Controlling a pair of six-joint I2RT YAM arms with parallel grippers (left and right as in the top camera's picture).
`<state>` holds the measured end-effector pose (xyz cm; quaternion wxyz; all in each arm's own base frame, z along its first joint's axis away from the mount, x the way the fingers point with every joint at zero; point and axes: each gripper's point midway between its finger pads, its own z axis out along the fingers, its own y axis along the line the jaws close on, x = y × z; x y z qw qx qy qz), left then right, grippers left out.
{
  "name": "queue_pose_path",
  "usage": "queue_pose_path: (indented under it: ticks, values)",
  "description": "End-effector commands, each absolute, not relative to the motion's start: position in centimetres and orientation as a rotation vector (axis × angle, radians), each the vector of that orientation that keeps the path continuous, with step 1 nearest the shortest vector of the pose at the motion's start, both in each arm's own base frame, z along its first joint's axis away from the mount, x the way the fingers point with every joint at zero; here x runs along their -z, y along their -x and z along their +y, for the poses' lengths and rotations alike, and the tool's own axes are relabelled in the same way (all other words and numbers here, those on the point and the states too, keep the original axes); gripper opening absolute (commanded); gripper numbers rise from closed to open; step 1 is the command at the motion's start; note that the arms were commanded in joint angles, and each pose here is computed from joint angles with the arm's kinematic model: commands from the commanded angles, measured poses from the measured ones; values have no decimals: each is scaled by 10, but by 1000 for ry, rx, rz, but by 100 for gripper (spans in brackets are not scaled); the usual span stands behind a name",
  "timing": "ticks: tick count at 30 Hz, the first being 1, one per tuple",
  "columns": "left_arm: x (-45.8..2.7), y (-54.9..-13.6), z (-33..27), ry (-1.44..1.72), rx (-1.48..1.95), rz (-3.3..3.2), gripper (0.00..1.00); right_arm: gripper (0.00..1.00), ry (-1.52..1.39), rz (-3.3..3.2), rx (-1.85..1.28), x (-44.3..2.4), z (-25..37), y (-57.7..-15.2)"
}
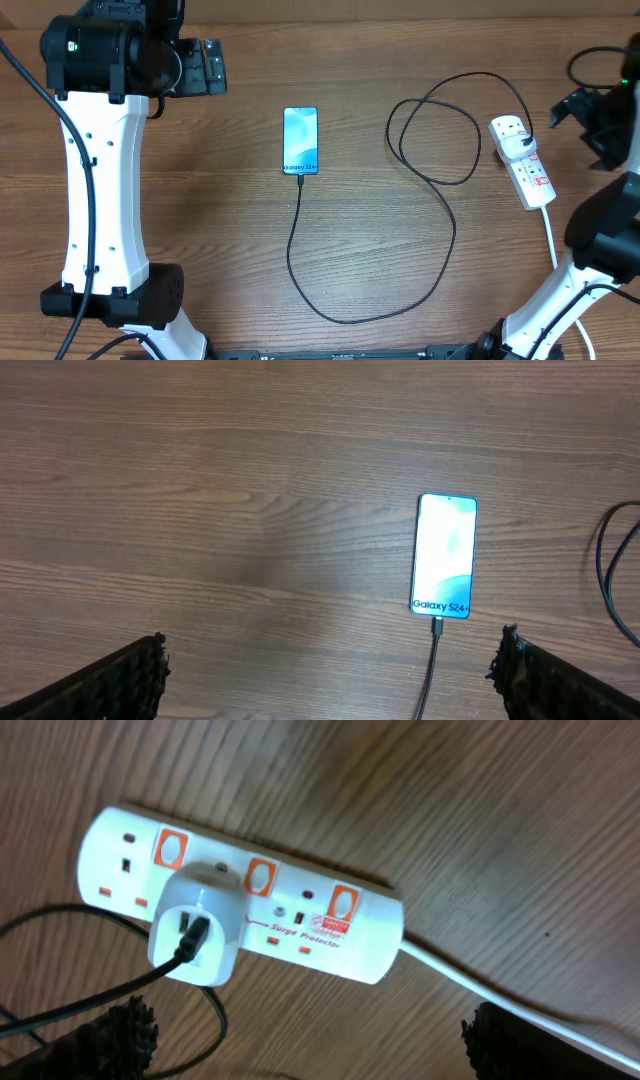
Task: Plug charger to phone and switch on socket
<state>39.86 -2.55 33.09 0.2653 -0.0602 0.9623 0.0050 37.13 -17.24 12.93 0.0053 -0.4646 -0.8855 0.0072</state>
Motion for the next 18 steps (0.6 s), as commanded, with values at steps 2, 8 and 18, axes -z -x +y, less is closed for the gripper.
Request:
queue_pose_path:
  ticks: [2, 8, 18]
  values:
    - [-338, -397, -26, 175, -17, 2573, 100, 100, 1369, -2806, 104, -103, -172, -373]
    - [-338, -397, -26, 175, -17, 2573, 100, 100, 1282, -2888, 228, -68, -181, -377]
    - [-338, -397, -26, 175, -17, 2573, 100, 100, 1348, -2905, 108, -58, -213, -372]
